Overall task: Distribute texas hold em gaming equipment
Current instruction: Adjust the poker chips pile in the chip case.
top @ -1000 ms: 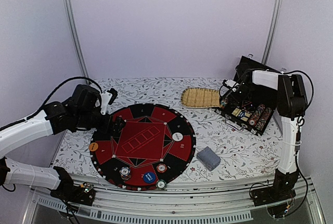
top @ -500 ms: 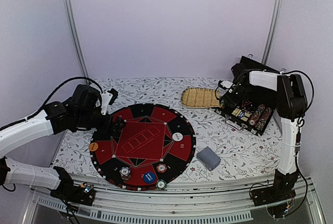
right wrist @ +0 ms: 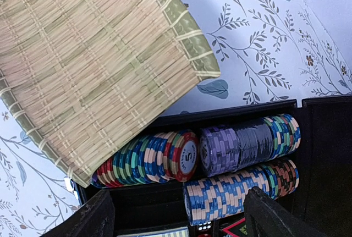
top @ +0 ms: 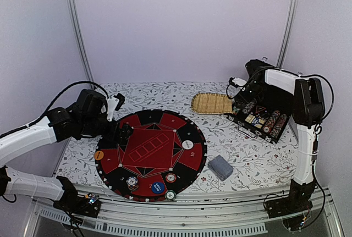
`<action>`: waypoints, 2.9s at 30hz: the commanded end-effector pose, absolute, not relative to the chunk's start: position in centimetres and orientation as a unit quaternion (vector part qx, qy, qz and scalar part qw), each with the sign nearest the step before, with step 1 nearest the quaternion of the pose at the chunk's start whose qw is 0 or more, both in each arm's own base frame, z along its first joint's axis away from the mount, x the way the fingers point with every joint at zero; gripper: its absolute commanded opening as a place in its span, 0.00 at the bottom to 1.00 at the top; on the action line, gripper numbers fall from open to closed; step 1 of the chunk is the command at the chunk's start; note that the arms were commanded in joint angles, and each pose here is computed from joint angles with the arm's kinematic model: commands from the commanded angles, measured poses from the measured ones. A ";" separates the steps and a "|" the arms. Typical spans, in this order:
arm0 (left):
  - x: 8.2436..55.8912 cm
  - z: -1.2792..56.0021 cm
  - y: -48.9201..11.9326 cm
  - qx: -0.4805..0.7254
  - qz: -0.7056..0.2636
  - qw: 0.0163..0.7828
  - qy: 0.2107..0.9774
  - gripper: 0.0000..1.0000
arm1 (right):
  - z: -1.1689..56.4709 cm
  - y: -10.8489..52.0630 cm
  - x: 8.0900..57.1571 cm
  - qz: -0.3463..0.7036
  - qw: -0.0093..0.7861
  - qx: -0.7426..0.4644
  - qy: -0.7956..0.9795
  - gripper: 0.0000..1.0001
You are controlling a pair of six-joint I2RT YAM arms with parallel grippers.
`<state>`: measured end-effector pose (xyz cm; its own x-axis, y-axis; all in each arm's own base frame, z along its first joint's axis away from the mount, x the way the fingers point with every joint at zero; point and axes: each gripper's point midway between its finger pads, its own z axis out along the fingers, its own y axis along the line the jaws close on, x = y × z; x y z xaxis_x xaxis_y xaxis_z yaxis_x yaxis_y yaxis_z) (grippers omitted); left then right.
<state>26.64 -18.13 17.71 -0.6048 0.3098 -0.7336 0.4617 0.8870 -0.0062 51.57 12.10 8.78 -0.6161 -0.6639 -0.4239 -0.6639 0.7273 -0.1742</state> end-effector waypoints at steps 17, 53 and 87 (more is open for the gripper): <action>27.0 17.2 -17.8 0.216 -0.096 0.382 0.894 0.98 | 5.0 14.0 50.3 0.028 0.187 -0.411 0.892 0.74; 27.1 17.3 -17.7 0.217 -0.096 0.383 0.893 0.98 | 1.3 14.8 51.2 0.032 0.165 -0.407 0.898 0.60; 27.1 17.1 -17.7 0.217 -0.095 0.380 0.894 0.98 | 5.2 9.8 54.5 -0.055 0.216 -0.319 0.921 0.54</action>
<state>26.79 -18.12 17.15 -0.6153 0.3203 -0.7203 0.4686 0.8834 -0.0075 53.06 12.14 5.88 -0.6739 -0.6501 -0.3509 -0.6279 0.7543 -0.1915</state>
